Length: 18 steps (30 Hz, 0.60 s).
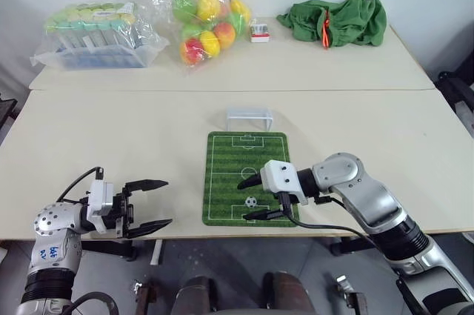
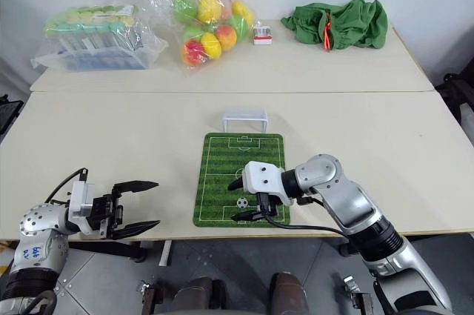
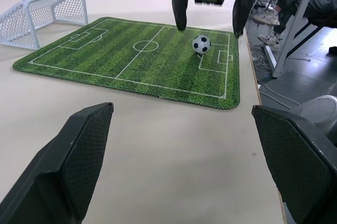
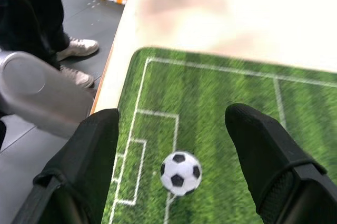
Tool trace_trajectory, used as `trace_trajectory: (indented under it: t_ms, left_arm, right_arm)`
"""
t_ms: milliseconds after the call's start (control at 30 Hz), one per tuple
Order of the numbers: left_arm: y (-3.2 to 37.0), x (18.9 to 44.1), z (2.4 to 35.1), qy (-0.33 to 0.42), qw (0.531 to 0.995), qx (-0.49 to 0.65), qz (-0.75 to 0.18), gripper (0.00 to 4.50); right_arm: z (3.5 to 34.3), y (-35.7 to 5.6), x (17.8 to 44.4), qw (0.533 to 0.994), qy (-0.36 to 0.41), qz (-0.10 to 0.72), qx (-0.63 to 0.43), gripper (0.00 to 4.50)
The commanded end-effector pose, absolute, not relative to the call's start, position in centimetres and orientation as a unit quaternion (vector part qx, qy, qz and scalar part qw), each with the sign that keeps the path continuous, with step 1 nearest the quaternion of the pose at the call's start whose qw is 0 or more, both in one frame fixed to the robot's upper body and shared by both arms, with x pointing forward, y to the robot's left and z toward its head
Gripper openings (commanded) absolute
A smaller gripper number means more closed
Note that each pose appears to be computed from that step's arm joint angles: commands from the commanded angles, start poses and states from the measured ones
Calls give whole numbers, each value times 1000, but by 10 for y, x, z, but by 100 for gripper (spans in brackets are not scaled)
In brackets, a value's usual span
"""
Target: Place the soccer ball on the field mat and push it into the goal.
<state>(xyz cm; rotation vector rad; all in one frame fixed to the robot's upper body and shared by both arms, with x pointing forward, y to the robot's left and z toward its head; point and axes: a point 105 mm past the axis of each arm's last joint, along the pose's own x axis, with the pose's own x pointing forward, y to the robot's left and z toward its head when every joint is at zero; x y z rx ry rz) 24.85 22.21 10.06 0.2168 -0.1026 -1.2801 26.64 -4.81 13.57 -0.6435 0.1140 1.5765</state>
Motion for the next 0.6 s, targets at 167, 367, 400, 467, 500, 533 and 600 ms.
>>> trace_trajectory:
  t_ms: [167,367,400,467,500,533,600]
  left_arm:
    - [220,247,100,-49,788,95,-606,450]
    - [221,245,102,-45,786,96,-609,450]
    - [222,245,102,-44,786,95,-610,450]
    - [222,245,102,-43,785,96,-610,450]
    - [222,246,102,-43,785,96,-610,450]
    - [222,246,102,-43,785,96,-610,450]
    - [221,248,104,-44,785,97,-611,450]
  right_arm:
    - [126,-47,241,648,48,710,-271,110]
    - [109,-53,241,661,77,705,-247,4]
    - [107,-53,243,665,80,702,-243,4]
    - [101,-56,254,678,85,689,-242,4]
    - [100,-58,259,683,84,683,-245,4]
    - [101,-59,266,690,81,675,-248,4]
    - [107,-60,279,704,70,661,-250,4]
